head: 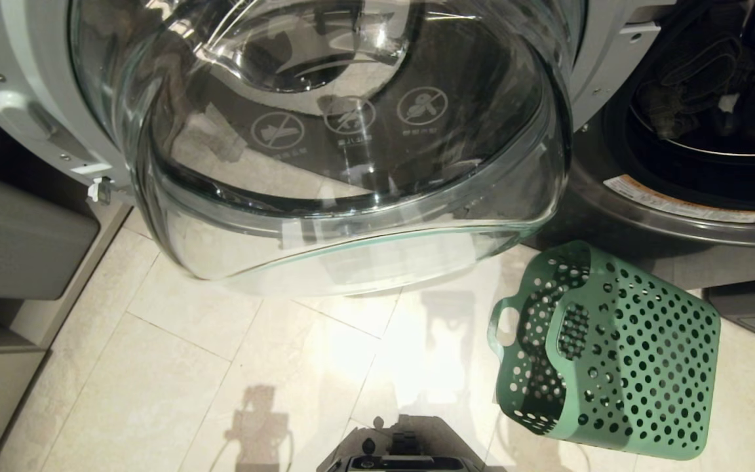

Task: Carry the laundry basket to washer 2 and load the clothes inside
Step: Close the washing machine door with the left hand

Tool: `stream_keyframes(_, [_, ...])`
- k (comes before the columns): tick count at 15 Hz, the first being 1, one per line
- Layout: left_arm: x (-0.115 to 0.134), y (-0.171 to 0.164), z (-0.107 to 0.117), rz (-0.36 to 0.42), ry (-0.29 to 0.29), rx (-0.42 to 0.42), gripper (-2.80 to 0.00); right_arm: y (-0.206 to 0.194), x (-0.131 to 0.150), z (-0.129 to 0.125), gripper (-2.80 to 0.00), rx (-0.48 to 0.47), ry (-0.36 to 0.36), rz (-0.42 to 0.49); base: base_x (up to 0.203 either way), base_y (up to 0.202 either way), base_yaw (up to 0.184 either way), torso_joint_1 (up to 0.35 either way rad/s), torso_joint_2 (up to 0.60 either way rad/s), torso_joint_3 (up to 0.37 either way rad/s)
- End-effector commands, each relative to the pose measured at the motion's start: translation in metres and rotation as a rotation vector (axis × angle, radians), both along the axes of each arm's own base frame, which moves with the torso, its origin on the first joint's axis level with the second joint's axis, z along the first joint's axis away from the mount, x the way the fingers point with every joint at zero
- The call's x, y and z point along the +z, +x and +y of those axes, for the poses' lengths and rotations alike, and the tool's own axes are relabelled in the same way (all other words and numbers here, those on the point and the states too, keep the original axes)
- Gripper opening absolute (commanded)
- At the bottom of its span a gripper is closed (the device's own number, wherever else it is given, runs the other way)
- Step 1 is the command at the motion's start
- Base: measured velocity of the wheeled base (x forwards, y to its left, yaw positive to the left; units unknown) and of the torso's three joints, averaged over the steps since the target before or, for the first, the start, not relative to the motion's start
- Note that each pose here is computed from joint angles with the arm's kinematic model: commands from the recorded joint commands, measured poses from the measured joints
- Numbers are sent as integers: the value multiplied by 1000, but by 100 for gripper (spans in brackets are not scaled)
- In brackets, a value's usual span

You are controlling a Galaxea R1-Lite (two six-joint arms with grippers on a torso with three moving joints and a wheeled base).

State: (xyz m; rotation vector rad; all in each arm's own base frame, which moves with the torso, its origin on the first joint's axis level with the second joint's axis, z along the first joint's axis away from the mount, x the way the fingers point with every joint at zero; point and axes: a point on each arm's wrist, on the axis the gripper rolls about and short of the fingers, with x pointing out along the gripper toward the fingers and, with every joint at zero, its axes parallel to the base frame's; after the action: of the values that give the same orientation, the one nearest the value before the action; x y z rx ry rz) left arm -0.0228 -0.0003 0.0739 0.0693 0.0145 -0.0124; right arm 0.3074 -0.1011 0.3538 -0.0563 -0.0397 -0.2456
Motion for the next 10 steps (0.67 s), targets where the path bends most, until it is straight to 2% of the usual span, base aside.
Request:
stream_keyframes(1, [0,0,0,0,1,-1,-280,-39,12,14,0,40,-2,1,0,0,0,0,0,0])
stream_keyframes(2, [0,0,0,0,0,-1,-280,-53,9,20,0,78,14,54,0,0,0,0,0,0])
stream_keyframes(3, [0,0,0,0,1,0,-280,-69,5,26,-280,111,36,113,0,0,0,0,0,0])
stream_keyframes(7, [0,0,0,0,1,0,-280,-125,-13,52,-280,195,96,311,0,0,0,0,0,0])
stream_keyframes(8, [0,0,0,0,1,0,-280,-144,-22,58,-280,218,100,403,0,0,0,0,0,0])
stream_keyframes(10, [0,0,0,0,1,-1,-280,-177,-46,69,-280,282,71,641,0,0,0,0,0,0])
